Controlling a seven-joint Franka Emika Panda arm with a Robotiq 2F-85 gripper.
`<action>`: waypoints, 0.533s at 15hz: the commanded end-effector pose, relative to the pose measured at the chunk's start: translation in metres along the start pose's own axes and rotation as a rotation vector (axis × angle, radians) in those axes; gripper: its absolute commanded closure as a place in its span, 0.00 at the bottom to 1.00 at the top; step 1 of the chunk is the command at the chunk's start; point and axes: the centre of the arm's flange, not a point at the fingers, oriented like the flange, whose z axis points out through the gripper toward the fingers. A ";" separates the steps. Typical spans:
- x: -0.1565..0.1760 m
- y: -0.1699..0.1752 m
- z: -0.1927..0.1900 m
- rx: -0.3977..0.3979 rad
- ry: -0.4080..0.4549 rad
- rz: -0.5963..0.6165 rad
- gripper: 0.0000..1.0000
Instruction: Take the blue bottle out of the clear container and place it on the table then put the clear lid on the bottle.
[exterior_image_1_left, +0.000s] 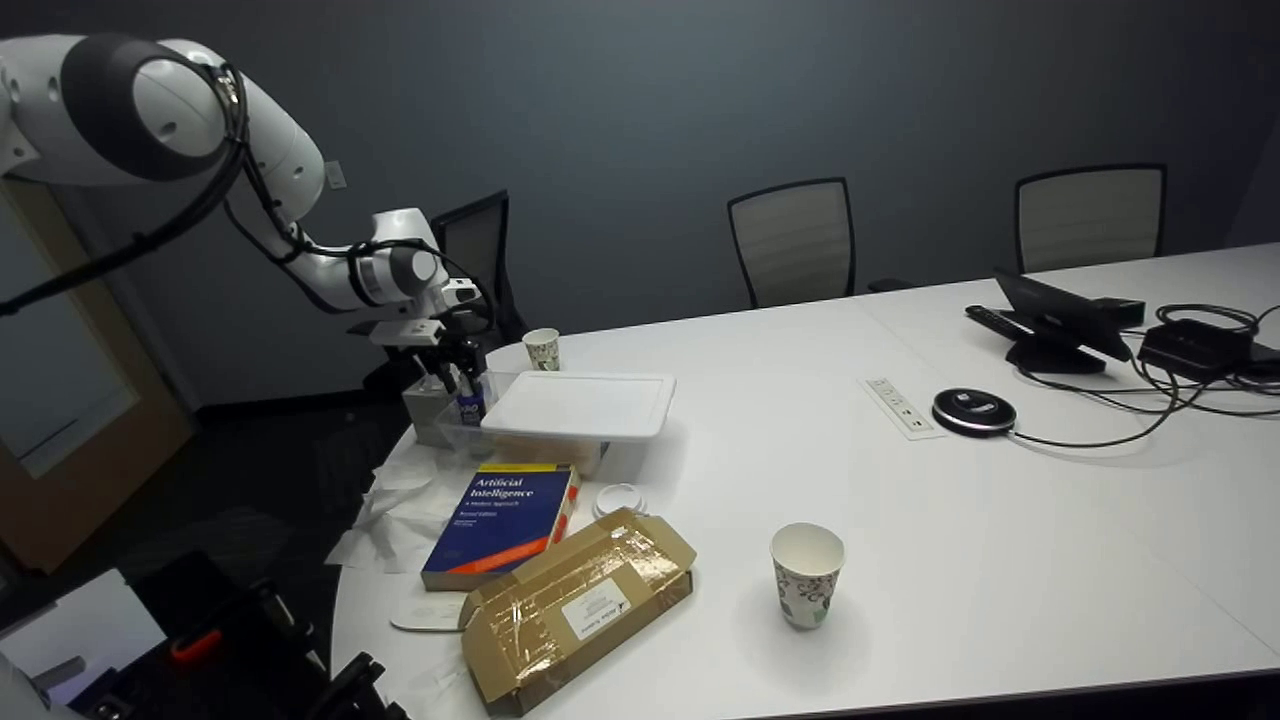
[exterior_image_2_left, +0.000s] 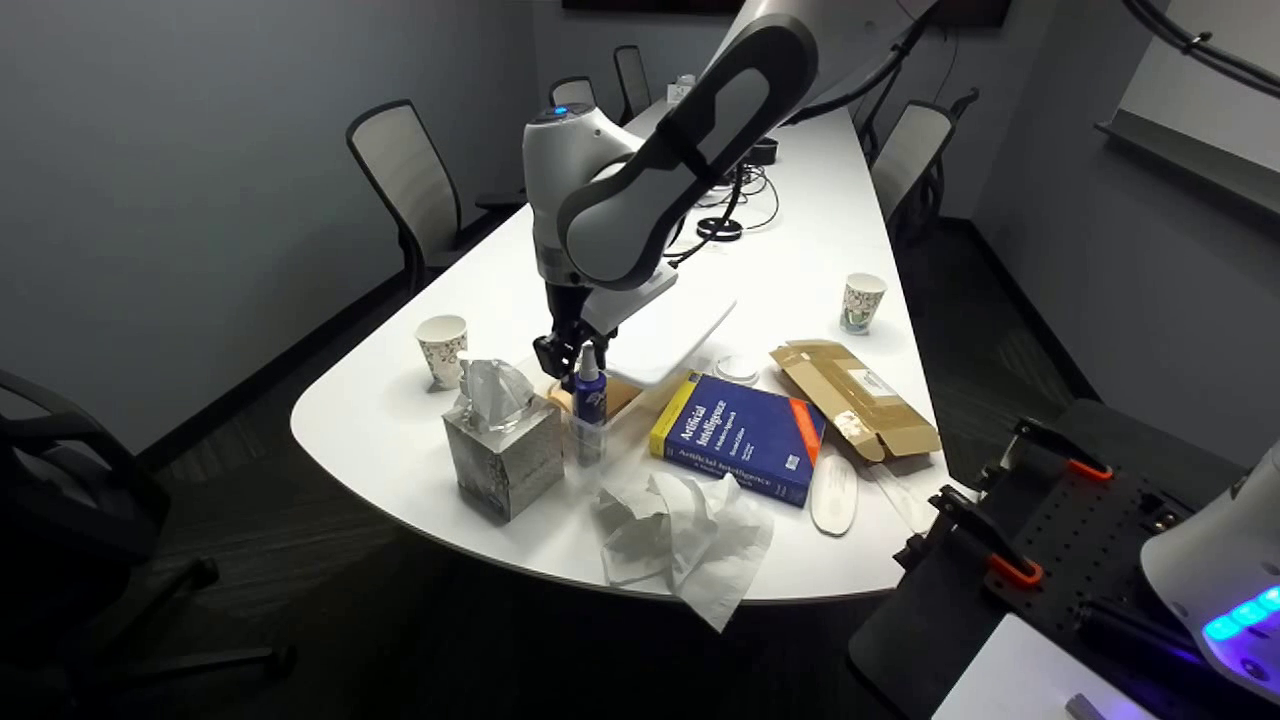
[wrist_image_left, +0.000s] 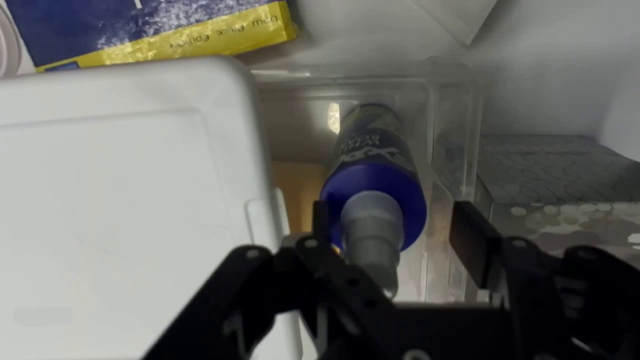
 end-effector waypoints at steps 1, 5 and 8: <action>0.006 -0.001 -0.002 -0.006 -0.023 0.000 0.66; 0.009 0.000 -0.005 -0.002 -0.020 0.000 0.91; 0.009 0.002 -0.007 0.009 -0.021 0.002 0.92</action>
